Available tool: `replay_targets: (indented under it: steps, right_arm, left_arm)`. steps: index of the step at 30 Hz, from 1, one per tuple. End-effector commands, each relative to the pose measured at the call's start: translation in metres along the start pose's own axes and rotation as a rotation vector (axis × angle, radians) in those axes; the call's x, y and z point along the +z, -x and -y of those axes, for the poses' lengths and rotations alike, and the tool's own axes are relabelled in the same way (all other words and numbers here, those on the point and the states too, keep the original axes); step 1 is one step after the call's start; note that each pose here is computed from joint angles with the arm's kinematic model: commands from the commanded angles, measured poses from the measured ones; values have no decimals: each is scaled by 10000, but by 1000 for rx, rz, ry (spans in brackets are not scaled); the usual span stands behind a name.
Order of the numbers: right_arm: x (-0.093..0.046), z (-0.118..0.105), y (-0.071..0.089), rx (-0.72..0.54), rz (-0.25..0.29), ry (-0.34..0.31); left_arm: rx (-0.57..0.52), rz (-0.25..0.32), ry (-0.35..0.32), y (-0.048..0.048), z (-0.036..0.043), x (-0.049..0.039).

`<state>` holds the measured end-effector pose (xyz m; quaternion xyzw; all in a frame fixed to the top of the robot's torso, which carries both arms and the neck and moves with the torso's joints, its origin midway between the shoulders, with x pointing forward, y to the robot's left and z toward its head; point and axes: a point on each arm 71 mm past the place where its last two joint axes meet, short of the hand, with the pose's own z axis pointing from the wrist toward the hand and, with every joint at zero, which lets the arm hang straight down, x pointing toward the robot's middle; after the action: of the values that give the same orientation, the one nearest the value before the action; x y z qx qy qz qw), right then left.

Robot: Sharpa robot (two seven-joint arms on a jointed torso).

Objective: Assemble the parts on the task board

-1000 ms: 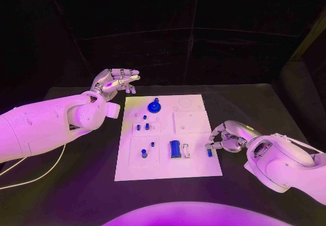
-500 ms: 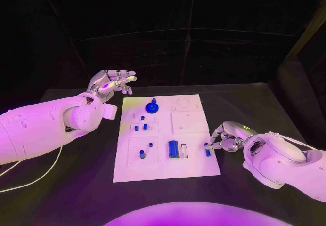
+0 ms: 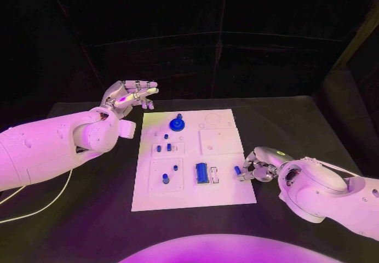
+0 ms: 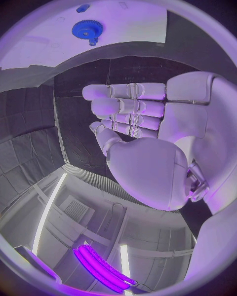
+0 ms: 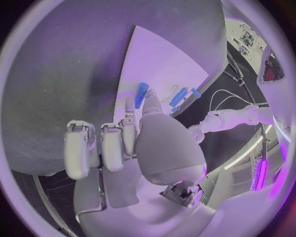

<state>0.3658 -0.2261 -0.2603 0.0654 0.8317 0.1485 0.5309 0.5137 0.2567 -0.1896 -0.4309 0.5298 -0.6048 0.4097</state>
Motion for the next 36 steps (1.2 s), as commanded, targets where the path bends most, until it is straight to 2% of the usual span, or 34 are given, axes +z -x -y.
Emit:
replay_targets:
  steps: [1,7,13,20,26,36]
  right_arm:
    - [7,6,-40,-46,-16,-10]
    - [52,-70,-68,-99,-6,12]
    - [78,-175,-138,-199,-25,49]
    - [84,-220,-160,-237,-27,56]
    - [77,-223,-167,-229,-33,43]
    - [-4,-241,-167,-122,-57,35]
  left_arm:
    - [-6,-11,-7,-8,10,1]
    - [-5,-11,-6,-7,9,1]
    - [-6,-13,-3,-11,6,1]
    - [-7,-14,-2,-10,4,0]
    - [-7,-14,-1,-11,3,0]
    - [-7,-14,0,-13,0,3]
